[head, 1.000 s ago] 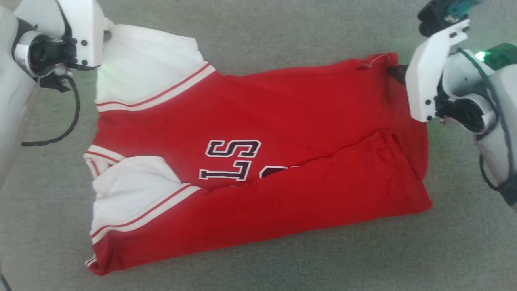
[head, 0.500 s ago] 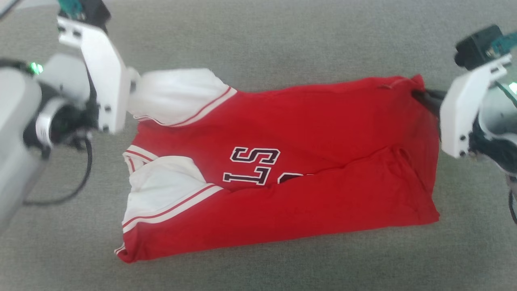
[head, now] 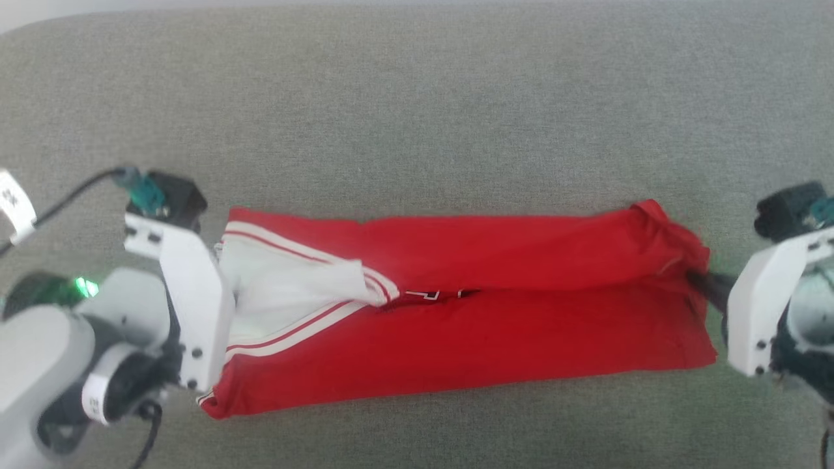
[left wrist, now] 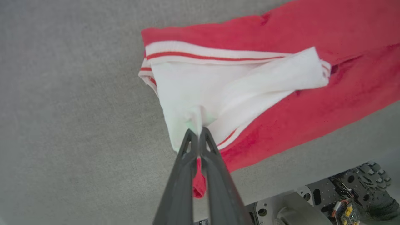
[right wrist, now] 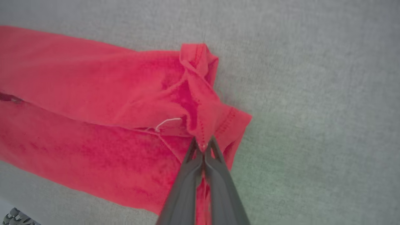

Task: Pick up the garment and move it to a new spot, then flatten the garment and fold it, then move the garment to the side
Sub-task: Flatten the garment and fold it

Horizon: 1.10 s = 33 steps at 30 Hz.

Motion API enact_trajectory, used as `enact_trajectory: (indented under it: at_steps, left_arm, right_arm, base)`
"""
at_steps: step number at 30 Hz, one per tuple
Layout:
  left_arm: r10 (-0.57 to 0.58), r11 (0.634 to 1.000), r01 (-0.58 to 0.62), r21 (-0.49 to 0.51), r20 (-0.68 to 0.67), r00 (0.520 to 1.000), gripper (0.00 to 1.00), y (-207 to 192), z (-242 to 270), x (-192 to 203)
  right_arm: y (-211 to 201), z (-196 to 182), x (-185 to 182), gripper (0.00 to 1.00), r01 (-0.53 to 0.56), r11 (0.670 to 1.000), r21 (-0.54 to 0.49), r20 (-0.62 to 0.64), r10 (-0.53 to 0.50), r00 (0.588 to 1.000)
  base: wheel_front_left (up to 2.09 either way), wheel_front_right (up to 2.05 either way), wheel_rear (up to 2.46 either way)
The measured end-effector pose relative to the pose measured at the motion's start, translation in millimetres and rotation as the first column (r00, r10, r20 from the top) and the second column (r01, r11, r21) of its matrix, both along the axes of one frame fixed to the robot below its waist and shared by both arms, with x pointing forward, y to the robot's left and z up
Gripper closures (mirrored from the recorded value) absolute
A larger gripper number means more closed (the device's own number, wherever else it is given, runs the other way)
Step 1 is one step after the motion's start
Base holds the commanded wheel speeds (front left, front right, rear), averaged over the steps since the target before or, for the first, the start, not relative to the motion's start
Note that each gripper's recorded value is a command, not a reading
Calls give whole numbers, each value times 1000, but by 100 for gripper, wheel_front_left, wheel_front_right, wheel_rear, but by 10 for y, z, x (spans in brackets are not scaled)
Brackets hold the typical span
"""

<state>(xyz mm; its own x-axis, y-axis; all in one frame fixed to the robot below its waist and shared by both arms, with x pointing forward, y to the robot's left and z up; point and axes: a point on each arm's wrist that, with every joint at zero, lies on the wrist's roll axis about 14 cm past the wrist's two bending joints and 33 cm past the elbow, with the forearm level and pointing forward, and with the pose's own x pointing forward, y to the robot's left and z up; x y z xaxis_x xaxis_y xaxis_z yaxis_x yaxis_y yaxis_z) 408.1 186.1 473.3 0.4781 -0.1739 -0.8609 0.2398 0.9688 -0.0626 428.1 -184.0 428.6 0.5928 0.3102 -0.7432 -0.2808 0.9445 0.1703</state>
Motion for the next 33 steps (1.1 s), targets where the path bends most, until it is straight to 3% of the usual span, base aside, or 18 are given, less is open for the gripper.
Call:
enact_trajectory:
  at_steps: [9,10,11,12,13,15,16,21,26,29,33]
  left_arm:
    - [38,998,-45,-41,-156,987,100,2,-513,-322]
    - [38,998,-45,-41,-156,987,100,2,-513,-322]
    - [54,997,-62,-52,-143,988,100,6,-524,-277]
    - [62,994,-73,-75,-142,988,64,-16,-551,-259]
    - [59,995,-68,-78,-120,991,64,-8,-545,-233]
    - [74,993,-82,-89,-90,993,43,9,-505,-179]
    - [76,992,-82,-97,-69,995,0,4,-476,-159]
    - [81,989,-70,-127,88,993,0,13,-241,-47]
    - [104,986,-61,-157,287,952,0,62,4,49]
    - [135,984,-69,-162,443,886,0,168,188,147]
    - [196,978,-104,-181,629,752,0,341,423,234]
  right_arm:
    - [84,-280,-228,100,26,1000,14,-97,-25,995]
    - [84,-280,-228,77,26,1000,14,-97,-25,995]
    - [94,-284,-215,67,23,1000,10,-94,-22,995]
    - [120,-263,-181,0,14,1000,9,-82,-14,997]
    - [134,-246,-166,0,10,1000,9,-75,-9,997]
    - [149,-213,-157,0,1,1000,8,-65,-1,998]
    - [159,-190,-157,0,-3,1000,13,-59,4,998]
    - [141,-13,-105,0,-4,1000,20,1,4,1000]
    - [117,110,-79,0,9,999,35,37,-11,999]
    - [57,138,-44,0,26,999,31,46,-28,999]
    - [-19,57,-25,0,54,998,22,3,-54,999]
  base:
    - [0,0,0]
    - [0,0,0]
    - [0,0,0]
    - [0,0,0]
    - [0,0,0]
    - [0,0,0]
    - [0,0,0]
    - [0,0,0]
    - [0,0,0]
    - [0,0,0]
    - [0,0,0]
